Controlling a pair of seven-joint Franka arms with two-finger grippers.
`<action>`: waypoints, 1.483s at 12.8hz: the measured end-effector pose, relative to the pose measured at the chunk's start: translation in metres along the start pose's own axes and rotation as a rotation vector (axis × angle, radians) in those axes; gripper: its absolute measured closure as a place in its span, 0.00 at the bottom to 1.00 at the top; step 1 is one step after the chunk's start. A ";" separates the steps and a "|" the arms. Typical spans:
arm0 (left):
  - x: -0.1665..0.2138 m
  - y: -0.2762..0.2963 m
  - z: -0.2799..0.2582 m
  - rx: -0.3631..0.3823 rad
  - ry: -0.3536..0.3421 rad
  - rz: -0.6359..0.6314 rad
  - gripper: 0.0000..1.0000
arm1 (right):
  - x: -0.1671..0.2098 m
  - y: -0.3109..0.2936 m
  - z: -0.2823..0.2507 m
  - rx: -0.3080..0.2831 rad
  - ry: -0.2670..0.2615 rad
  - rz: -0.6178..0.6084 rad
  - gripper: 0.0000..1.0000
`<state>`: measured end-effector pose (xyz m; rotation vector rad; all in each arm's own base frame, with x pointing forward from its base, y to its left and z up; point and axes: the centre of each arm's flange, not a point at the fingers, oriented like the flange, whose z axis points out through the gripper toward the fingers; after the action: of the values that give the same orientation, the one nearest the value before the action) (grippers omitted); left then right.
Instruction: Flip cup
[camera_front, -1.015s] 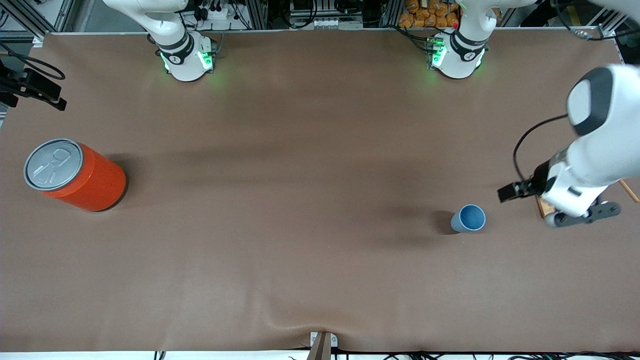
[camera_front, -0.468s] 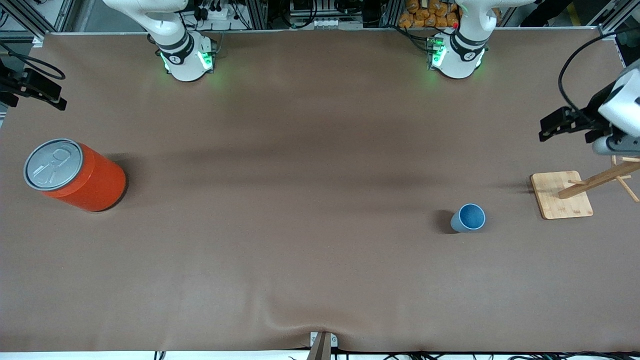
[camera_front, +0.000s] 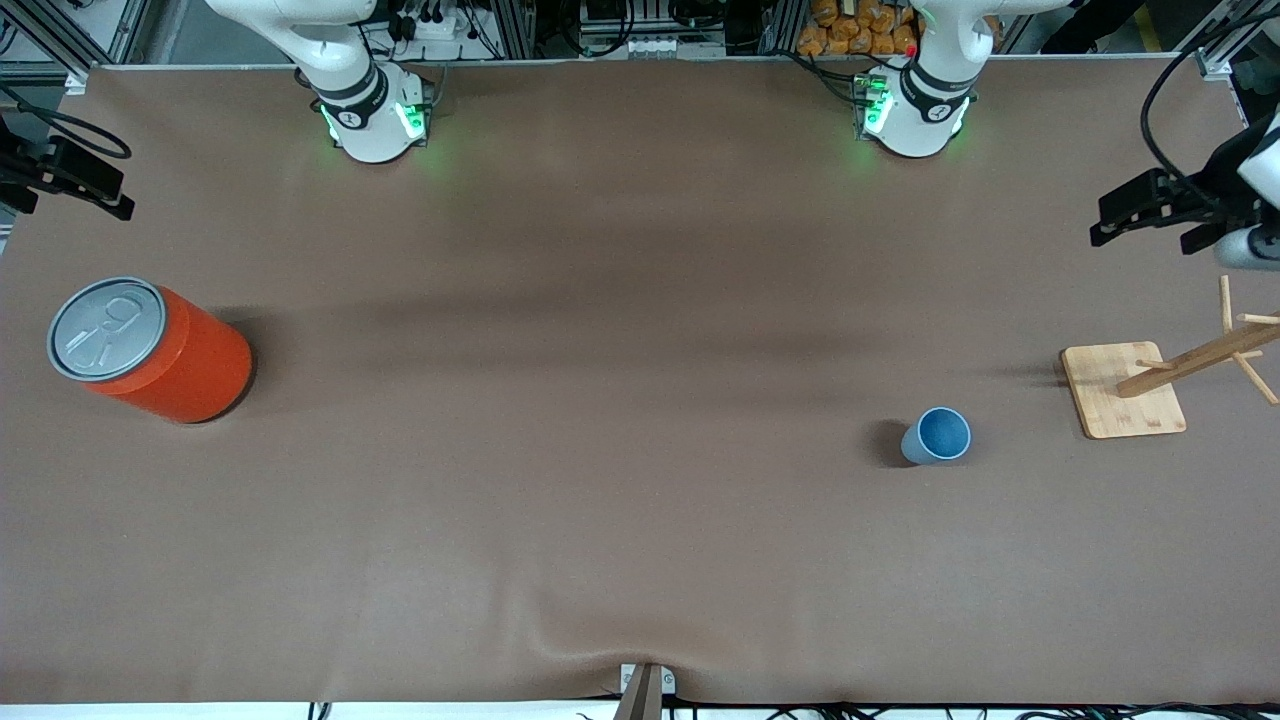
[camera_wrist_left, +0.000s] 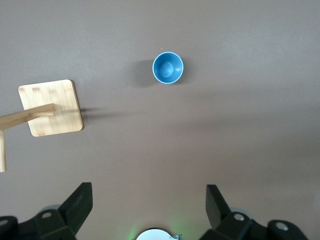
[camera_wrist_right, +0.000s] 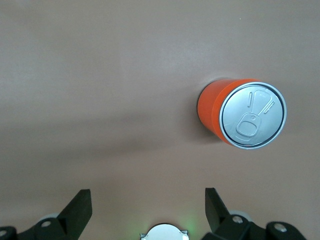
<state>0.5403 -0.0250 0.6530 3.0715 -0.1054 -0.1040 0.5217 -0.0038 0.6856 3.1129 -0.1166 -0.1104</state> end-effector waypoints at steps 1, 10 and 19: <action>-0.004 0.001 -0.004 0.000 -0.002 0.002 0.00 | 0.000 0.000 0.000 0.000 0.000 0.000 0.00; -0.008 0.042 -0.004 0.145 -0.004 0.055 0.00 | 0.000 0.000 0.000 0.000 -0.001 0.000 0.00; -0.010 0.028 -0.010 0.110 0.004 0.026 0.00 | 0.000 0.000 0.000 0.000 -0.001 0.000 0.00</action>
<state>0.5289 -0.0513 0.6651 3.1783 -0.1567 -0.0939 0.5216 -0.0036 0.6855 3.1130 -0.1160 -0.1112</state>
